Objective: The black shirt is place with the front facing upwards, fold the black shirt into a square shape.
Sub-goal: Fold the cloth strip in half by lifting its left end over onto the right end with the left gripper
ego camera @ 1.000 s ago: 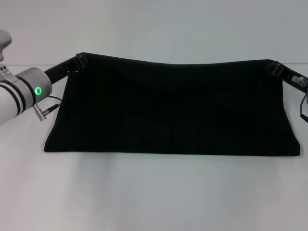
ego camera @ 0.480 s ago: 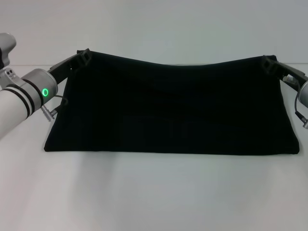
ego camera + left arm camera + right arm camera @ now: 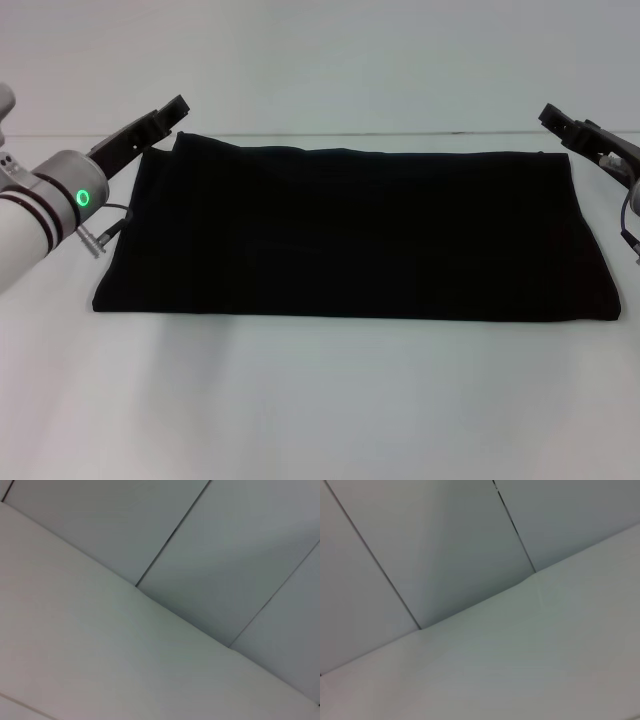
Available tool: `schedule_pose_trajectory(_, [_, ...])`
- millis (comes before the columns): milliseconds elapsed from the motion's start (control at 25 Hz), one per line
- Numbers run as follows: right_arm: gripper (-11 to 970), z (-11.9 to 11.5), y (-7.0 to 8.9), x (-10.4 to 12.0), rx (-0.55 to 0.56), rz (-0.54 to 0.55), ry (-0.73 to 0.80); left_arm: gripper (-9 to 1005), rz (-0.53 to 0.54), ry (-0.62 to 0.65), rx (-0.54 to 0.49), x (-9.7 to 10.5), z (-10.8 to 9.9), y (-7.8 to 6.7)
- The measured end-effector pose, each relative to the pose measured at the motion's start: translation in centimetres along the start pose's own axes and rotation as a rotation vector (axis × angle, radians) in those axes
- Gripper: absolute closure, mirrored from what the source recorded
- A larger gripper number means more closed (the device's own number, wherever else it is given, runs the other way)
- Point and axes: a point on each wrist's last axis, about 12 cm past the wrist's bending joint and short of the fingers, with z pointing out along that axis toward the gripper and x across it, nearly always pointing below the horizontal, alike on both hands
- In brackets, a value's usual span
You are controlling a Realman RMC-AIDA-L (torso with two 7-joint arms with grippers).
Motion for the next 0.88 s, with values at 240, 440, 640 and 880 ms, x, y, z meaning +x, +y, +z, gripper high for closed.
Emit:
schedule_pose_trajectory(240, [286,-2.0,0.4,1.0,-0.192,-0.099,0.010,410,-0.081,0.035,0.097,-0.8,-1.9,1.5])
schedule_pose_trajectory(440, [148,-4.8,2.0,2.9,-0.498,-0.330,0.096,256,-0.210,0.181,0.277,-1.5,-6.1,3.3])
schedule_pose_trajectory(640, [151,-6.8,3.2,5.7,-0.685,-0.481,0.182,207,-0.332,0.273,0.318,-1.1,-10.1,5.4])
schedule_pose_trajectory(880, [151,-8.1,3.5,8.2,-0.753,-0.558,0.222,118,-0.459,0.350,0.248,0.8,-14.0,7.9])
